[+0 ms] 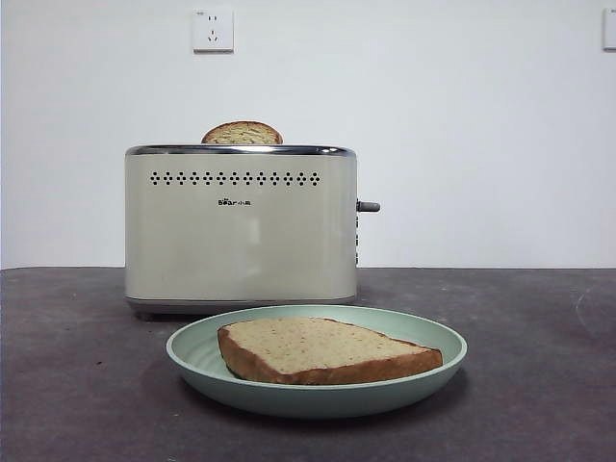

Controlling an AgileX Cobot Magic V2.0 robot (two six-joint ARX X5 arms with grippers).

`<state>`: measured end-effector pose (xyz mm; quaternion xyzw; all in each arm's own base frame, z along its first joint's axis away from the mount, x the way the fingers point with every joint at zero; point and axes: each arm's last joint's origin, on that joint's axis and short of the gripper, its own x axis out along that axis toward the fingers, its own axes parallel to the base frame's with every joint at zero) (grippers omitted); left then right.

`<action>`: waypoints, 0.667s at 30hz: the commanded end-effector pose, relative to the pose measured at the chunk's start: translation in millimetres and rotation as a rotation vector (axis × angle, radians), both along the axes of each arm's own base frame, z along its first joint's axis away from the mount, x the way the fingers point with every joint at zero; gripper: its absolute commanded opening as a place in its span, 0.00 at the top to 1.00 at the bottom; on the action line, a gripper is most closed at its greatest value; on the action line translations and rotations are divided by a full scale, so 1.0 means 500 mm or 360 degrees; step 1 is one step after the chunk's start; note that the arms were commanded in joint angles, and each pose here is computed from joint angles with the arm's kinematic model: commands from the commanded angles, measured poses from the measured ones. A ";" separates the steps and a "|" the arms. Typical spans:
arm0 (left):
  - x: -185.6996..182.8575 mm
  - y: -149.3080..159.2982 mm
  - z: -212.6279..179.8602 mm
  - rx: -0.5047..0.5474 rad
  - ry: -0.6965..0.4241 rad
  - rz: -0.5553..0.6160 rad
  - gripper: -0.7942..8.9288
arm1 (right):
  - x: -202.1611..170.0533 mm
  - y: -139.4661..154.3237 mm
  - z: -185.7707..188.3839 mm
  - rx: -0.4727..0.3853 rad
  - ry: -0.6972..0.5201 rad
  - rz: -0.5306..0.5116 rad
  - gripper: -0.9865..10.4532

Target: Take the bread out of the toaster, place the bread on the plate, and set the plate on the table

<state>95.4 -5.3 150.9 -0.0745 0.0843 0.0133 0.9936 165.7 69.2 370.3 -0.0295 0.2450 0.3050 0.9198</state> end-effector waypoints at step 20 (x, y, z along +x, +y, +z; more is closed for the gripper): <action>0.001 0.001 -0.007 0.0020 0.0006 0.0005 0.92 | -0.109 -0.138 -0.435 0.0342 -0.0445 -0.0988 0.91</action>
